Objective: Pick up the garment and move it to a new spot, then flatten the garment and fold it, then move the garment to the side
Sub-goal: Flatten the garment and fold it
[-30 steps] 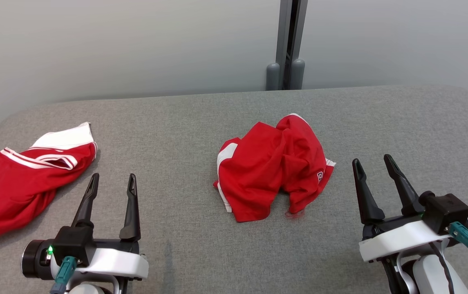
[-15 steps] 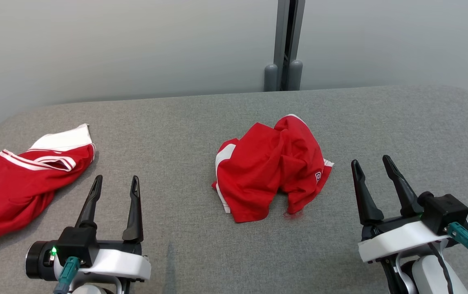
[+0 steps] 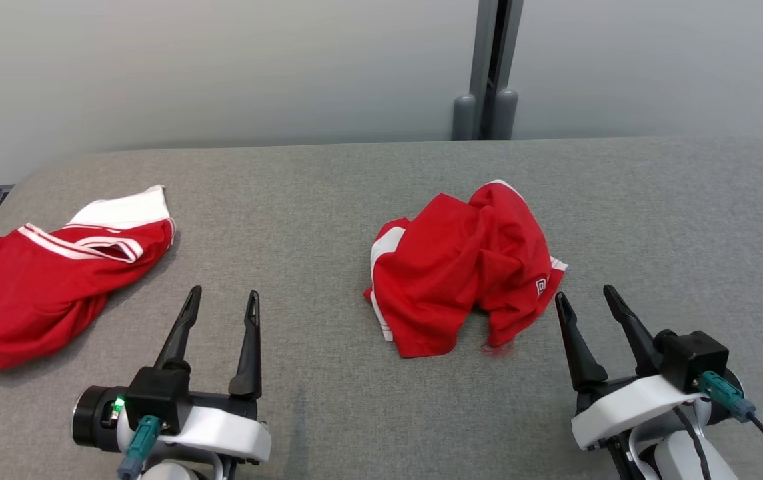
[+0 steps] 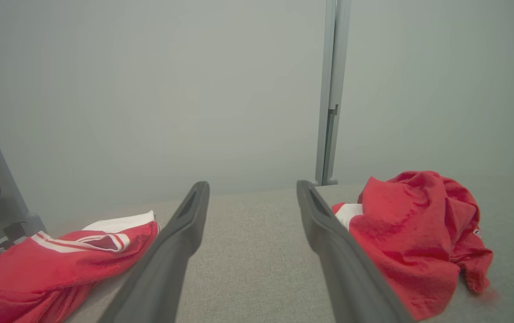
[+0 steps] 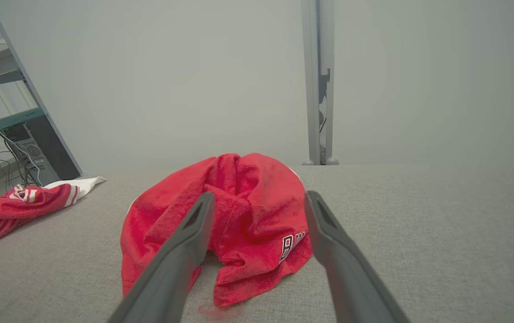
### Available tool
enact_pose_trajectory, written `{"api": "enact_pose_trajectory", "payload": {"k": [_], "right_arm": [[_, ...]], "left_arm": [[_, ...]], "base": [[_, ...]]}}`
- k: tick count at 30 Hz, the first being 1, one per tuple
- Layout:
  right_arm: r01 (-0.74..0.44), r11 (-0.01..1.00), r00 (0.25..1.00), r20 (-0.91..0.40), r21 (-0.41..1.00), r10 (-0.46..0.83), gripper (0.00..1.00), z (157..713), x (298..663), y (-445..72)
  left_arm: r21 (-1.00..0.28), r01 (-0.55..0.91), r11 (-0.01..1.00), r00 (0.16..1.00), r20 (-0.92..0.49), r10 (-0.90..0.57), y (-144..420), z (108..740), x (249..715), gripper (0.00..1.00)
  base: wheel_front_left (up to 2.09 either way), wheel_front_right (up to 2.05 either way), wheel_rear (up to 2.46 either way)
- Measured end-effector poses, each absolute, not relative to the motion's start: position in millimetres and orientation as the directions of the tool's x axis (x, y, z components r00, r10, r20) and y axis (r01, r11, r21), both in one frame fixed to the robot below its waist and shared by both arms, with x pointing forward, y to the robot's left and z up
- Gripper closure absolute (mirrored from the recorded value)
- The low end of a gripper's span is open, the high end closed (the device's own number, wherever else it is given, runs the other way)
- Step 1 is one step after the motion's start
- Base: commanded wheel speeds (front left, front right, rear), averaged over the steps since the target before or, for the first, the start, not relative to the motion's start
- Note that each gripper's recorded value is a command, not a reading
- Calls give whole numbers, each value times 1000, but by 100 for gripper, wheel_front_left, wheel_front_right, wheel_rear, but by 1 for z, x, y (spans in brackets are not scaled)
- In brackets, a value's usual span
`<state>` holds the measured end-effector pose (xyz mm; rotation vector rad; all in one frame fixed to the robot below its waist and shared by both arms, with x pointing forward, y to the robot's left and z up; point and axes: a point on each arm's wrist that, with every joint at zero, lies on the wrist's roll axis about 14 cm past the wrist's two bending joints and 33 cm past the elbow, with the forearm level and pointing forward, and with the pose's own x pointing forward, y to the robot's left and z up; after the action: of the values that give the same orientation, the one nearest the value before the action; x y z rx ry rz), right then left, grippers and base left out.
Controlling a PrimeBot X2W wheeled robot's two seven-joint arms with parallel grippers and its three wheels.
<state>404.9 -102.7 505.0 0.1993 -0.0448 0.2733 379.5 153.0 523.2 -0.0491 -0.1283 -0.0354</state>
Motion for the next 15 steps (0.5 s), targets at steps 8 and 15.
{"api": "enact_pose_trajectory", "payload": {"k": [8,15], "right_arm": [[-327,923,931,-99,201,351,0,452,410,-73],[-315,924,902,-234,218,363,0,412,424,-64]], "left_arm": [[-48,36,998,995,95,-31,153,513,373,0],[-26,-21,999,998,56,23,168,501,364,0]], "base": [[0,0,0],[0,0,0]]}}
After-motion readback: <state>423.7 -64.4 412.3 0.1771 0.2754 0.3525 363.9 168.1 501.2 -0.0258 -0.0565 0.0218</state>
